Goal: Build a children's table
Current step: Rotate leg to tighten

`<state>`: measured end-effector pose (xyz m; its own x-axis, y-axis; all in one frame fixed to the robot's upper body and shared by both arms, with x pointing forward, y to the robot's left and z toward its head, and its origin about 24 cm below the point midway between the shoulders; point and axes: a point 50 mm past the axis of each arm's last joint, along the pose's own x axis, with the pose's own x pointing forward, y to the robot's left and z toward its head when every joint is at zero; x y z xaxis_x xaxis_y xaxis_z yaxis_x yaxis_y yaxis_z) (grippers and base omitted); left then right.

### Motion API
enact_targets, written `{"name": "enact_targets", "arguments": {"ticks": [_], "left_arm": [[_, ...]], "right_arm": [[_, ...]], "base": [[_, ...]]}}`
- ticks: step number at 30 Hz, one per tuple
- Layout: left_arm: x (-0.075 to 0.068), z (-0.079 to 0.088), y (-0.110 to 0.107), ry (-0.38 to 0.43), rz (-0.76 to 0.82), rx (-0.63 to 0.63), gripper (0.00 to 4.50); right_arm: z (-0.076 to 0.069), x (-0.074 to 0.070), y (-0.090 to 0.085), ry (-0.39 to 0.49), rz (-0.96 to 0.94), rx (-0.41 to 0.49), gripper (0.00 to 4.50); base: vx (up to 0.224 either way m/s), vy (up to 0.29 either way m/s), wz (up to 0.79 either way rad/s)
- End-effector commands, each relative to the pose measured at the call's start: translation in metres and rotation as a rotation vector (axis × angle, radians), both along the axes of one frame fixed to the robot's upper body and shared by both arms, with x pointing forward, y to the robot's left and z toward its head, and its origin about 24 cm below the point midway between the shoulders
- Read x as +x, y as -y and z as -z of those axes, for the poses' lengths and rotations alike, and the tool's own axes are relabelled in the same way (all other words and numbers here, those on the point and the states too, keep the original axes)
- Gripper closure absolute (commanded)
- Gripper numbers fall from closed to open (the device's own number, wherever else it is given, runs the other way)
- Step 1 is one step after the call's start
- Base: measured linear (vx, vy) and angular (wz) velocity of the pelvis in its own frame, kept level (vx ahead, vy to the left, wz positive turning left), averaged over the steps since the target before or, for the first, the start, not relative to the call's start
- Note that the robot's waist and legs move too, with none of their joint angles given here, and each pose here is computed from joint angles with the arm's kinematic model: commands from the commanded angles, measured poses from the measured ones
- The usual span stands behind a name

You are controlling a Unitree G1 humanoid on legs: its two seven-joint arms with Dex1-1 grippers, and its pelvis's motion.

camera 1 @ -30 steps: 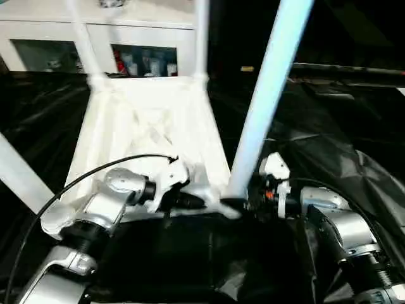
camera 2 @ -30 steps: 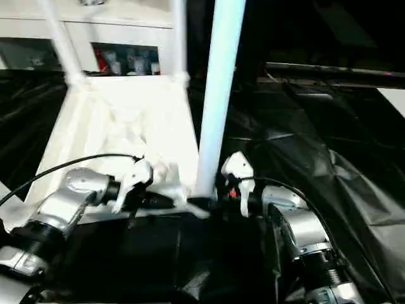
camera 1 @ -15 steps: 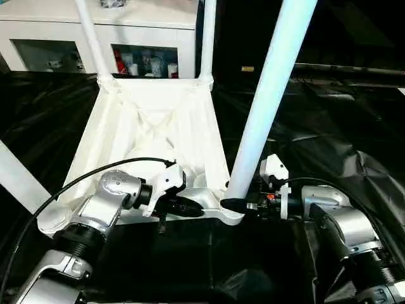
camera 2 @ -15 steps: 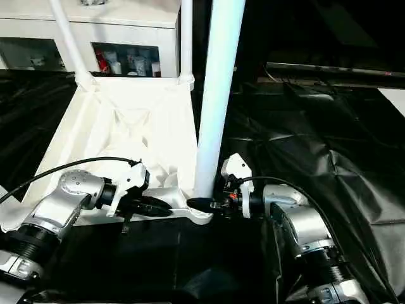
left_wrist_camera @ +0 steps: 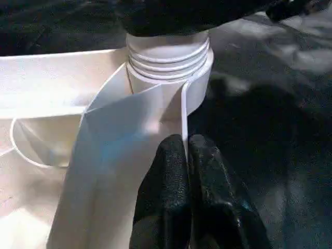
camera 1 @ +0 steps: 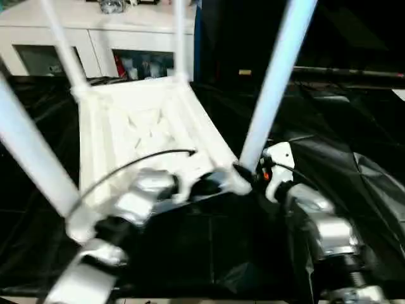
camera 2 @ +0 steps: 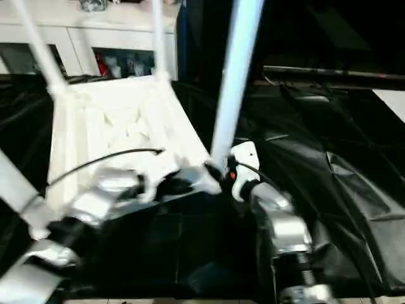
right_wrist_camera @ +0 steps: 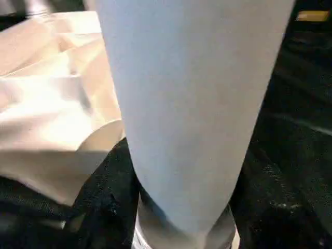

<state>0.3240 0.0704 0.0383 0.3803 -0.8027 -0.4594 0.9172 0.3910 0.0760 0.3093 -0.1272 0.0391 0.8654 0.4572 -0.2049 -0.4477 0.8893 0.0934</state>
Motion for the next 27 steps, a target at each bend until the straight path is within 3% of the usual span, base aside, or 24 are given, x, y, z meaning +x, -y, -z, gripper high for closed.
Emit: {"name": "enact_targets", "arguments": {"ticks": [1,5,7,13,16,19,25,26,27], "left_arm": [[-0.005,0.008,0.017,-0.024,-0.015,-0.037,4.50],[-0.007,0.007,0.009,-0.036,0.025,-0.035,4.50],[-0.009,0.007,0.001,-0.046,0.062,-0.040,4.50],[-0.016,0.005,-0.025,-0.075,0.151,-0.064,4.50],[-0.024,0.003,-0.043,-0.125,0.229,-0.079,4.50],[-0.026,-0.001,-0.051,-0.154,0.252,-0.106,4.50],[-0.028,-0.005,-0.061,-0.182,0.267,-0.131,4.50],[-0.029,-0.006,-0.063,-0.186,0.270,-0.131,4.50],[-0.029,-0.006,-0.063,-0.186,0.270,-0.131,4.50]], "right_arm": [[0.015,-0.008,-0.027,-0.073,-0.082,0.013,2.53],[0.003,-0.013,-0.031,-0.019,-0.226,0.064,2.53],[0.000,-0.015,-0.026,0.007,-0.298,0.029,1.98],[-0.005,-0.020,-0.007,-0.019,-0.489,-0.018,1.42],[-0.011,-0.019,0.011,-0.021,-0.563,-0.062,1.42],[-0.016,-0.023,0.018,-0.032,-0.642,-0.061,1.42],[-0.015,-0.025,0.023,-0.063,-0.710,-0.065,1.42],[-0.015,-0.026,0.022,-0.072,-0.728,-0.059,1.70],[-0.015,-0.026,0.022,-0.072,-0.728,-0.059,1.70]], "base": [[0.000,0.000,0.00],[0.000,0.000,0.00],[0.000,0.000,0.00],[0.000,0.000,0.00],[0.000,0.000,0.00],[0.000,0.000,0.00],[0.000,0.000,0.00],[0.000,0.000,0.00],[0.000,0.000,0.00]]}}
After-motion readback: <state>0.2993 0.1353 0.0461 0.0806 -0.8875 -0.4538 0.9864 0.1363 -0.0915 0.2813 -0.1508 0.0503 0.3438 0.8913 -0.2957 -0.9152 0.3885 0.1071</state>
